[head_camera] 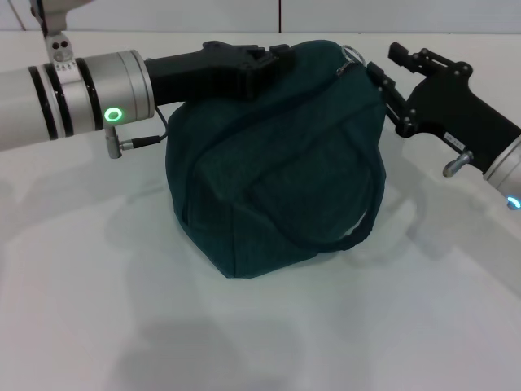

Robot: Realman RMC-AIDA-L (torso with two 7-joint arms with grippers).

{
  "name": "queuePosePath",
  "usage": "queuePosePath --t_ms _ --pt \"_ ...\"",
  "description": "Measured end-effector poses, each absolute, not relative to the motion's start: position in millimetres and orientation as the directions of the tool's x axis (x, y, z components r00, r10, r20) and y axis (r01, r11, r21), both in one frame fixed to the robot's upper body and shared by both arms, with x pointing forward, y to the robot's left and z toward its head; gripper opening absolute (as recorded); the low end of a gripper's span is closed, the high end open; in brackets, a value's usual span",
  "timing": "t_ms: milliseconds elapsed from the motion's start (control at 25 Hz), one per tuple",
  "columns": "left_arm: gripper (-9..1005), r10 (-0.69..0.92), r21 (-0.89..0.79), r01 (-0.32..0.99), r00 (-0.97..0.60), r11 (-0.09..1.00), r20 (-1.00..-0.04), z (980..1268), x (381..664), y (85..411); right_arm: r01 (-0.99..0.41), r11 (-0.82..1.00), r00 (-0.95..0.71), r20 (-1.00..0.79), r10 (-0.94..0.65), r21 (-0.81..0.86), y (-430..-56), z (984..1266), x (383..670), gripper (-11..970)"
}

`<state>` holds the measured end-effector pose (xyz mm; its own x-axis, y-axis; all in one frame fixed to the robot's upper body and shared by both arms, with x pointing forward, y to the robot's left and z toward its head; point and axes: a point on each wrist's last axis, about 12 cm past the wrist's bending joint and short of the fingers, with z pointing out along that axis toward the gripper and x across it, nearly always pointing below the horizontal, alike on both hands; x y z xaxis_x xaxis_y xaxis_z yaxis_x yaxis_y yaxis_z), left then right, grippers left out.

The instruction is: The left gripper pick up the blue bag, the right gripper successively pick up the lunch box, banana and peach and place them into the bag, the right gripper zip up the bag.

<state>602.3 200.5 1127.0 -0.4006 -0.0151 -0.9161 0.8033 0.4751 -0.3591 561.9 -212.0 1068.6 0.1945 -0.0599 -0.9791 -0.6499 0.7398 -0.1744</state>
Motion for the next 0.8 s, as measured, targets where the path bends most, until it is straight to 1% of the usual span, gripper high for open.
queuePosePath --t_ms 160,320,560,800 --pt "41 -0.013 -0.353 0.803 -0.395 0.48 -0.918 1126.7 602.7 201.1 -0.63 0.758 0.191 -0.98 -0.06 -0.169 -217.3 1068.1 562.9 382" --pt "39 -0.01 -0.346 0.804 -0.39 0.483 -0.921 1126.7 603.0 201.4 -0.62 0.759 0.193 -0.976 -0.097 -0.198 -218.0 1065.8 564.1 380" --pt "38 -0.01 -0.345 0.805 -0.389 0.483 -0.921 1126.7 603.0 201.4 -0.623 0.741 0.207 -0.966 -0.154 -0.251 -212.6 1064.1 566.1 380" --pt "36 -0.011 -0.346 0.805 -0.39 0.482 -0.921 1126.5 602.8 201.0 -0.629 0.721 0.255 -0.953 -0.163 -0.292 -203.6 1070.5 567.6 379"
